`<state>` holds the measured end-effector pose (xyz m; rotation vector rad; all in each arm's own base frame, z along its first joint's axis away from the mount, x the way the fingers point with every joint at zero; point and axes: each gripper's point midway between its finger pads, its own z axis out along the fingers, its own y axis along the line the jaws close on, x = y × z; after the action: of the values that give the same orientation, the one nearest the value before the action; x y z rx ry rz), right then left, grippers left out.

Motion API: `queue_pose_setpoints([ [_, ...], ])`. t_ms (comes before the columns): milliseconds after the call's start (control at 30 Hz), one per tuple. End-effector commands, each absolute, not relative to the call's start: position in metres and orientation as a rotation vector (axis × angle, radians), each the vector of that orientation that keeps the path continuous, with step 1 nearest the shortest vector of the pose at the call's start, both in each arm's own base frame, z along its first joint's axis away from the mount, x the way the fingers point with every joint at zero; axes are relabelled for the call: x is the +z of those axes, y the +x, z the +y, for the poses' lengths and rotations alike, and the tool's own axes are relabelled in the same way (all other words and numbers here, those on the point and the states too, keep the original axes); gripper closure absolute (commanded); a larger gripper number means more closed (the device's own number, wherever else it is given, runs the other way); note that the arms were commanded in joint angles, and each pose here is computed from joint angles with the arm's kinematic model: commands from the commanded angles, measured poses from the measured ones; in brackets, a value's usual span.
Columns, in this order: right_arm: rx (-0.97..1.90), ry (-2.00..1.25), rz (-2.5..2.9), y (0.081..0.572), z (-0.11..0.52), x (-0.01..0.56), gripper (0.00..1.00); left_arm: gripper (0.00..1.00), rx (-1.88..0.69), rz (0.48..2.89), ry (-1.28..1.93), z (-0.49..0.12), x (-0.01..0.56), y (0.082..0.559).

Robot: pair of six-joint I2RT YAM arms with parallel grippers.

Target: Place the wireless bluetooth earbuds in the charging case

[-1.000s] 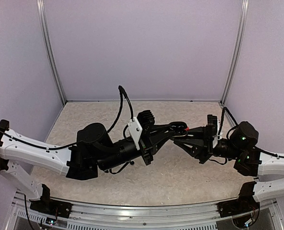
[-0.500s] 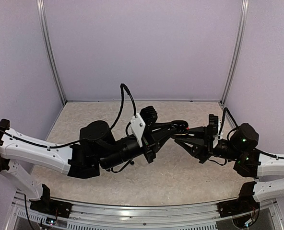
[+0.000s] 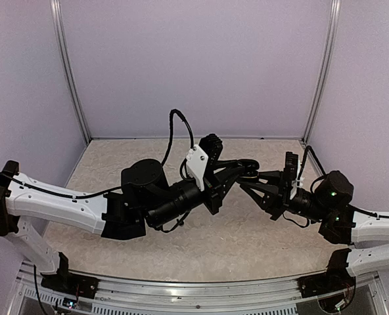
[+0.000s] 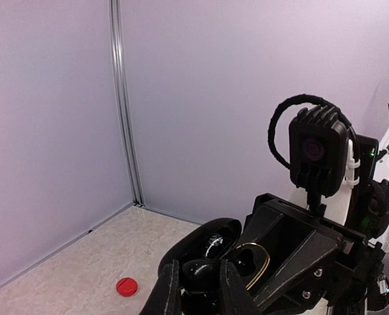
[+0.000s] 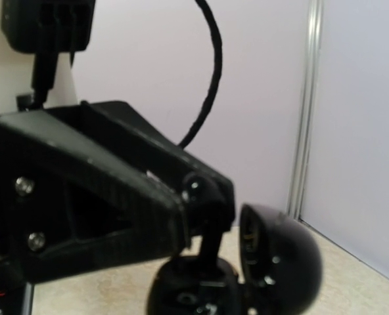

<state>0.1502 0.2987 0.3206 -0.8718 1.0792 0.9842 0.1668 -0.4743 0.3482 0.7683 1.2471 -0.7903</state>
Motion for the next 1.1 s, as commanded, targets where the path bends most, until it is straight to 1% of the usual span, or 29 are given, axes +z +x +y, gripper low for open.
queue_pose_setpoints([
  [0,1.024,-0.846,0.861,0.1294,0.2918,0.3689,1.0,0.85,-0.647,1.453,0.795,-0.4766,0.2864,0.1966],
  [267,0.997,-0.842,0.87,0.1331,0.2914,0.3674,1.0,0.84,-0.638,1.494,0.78,-0.4769,0.2782,0.2041],
  [667,0.99,-0.806,0.896,0.1373,0.2869,0.3635,1.0,0.74,-0.645,1.478,0.786,-0.4767,0.2825,0.204],
  [1067,0.976,-0.807,0.91,0.1392,0.2868,0.3597,1.0,0.71,-0.668,1.457,0.796,-0.4745,0.2868,0.1996],
])
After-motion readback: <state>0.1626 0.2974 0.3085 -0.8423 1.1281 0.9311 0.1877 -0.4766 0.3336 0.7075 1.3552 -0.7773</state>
